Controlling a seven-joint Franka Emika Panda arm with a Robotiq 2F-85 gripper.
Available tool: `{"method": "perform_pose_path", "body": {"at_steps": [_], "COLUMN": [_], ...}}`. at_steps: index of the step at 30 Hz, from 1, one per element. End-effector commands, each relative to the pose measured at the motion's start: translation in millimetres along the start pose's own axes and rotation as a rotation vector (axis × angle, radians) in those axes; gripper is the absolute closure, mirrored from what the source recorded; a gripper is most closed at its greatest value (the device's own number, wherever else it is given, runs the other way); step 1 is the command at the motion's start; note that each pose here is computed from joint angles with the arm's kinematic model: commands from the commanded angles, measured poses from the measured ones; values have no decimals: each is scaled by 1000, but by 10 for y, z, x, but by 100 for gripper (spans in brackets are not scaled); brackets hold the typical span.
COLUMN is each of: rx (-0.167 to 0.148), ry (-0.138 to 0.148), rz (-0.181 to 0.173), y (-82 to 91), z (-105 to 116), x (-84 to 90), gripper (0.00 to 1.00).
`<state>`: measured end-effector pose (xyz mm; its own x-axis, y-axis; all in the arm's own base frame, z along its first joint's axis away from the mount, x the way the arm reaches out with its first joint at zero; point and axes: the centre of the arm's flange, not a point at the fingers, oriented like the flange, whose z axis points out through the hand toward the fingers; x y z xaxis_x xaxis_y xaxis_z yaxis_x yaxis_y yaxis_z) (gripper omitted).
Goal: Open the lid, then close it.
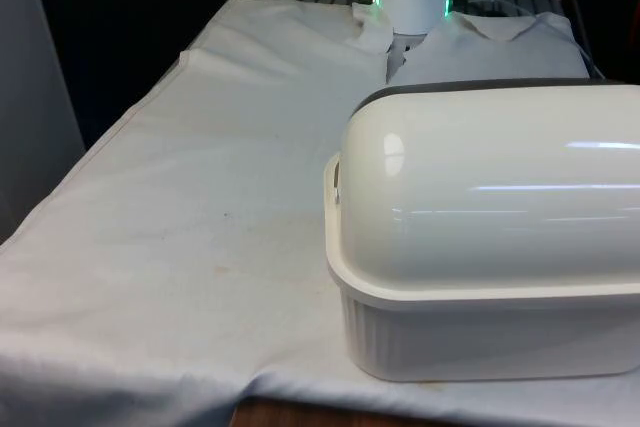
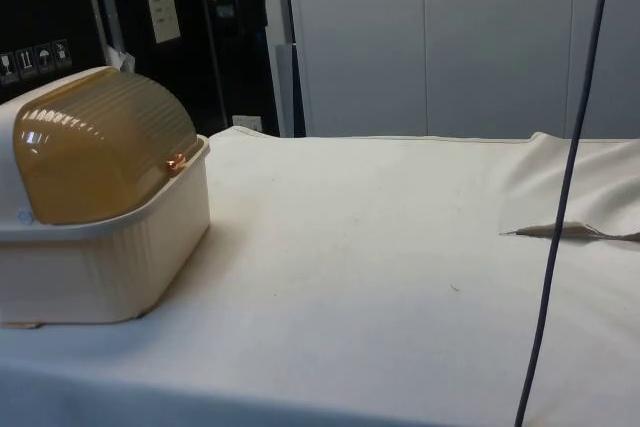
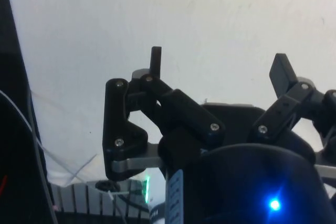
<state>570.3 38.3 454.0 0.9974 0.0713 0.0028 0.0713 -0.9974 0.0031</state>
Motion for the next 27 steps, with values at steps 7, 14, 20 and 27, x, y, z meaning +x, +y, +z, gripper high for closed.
{"method": "perform_pose_path", "body": {"at_steps": [7, 14, 20, 27], "rx": [-3, -2, 0, 21], "ry": [30, 42, 37, 71], "rz": [-12, -23, -27, -33], "y": [-72, -100, -103, -178], "z": [187, 390, 535, 679], "x": [5, 30, 30, 39], "gripper": [0, 0, 0, 0]}}
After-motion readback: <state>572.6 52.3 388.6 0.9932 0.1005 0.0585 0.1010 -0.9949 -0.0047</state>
